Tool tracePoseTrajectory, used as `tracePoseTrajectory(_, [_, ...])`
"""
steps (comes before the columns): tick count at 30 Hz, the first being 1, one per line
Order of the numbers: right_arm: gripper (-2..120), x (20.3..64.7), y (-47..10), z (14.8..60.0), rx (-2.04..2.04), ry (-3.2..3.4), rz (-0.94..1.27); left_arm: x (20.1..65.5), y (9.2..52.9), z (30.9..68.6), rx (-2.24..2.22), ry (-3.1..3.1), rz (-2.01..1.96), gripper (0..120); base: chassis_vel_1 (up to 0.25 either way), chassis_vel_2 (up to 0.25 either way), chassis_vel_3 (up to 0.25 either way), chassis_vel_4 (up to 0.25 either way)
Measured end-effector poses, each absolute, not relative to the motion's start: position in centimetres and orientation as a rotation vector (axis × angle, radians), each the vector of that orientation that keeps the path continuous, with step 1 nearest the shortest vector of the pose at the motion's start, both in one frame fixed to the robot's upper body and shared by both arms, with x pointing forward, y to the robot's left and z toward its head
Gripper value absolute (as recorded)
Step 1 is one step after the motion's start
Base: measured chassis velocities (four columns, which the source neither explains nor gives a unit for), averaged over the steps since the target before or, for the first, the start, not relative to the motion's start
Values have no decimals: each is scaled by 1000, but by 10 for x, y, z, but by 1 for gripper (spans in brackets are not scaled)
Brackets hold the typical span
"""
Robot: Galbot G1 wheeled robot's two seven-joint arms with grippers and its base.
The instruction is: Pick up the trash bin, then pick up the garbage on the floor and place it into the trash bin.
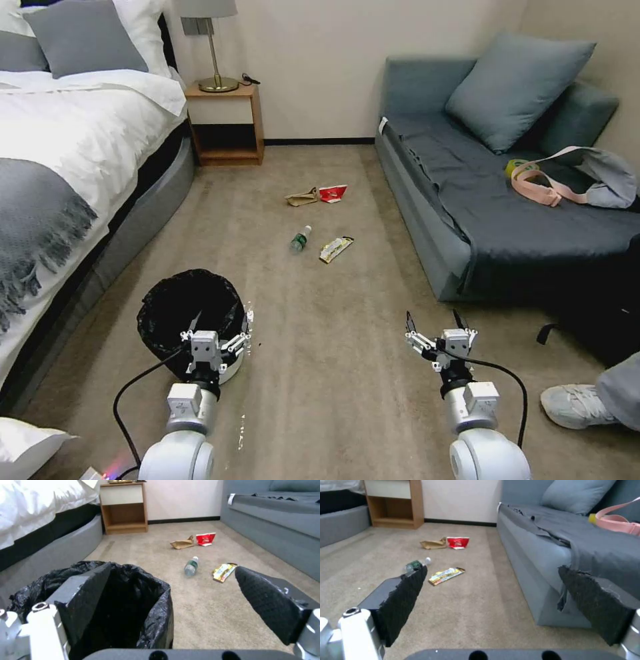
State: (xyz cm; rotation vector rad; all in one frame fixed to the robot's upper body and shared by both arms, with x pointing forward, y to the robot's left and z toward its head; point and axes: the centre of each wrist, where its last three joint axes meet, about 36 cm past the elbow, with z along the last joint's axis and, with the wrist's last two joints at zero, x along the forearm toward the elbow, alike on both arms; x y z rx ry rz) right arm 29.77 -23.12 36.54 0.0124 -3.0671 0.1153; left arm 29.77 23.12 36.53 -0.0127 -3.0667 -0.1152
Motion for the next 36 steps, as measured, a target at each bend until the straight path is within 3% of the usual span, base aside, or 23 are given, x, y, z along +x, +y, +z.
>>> tracePoseTrajectory(36, [100, 298, -231, 365, 12, -3067, 115, 298, 231, 365, -13, -3067, -115, 100, 0, 0, 0, 0])
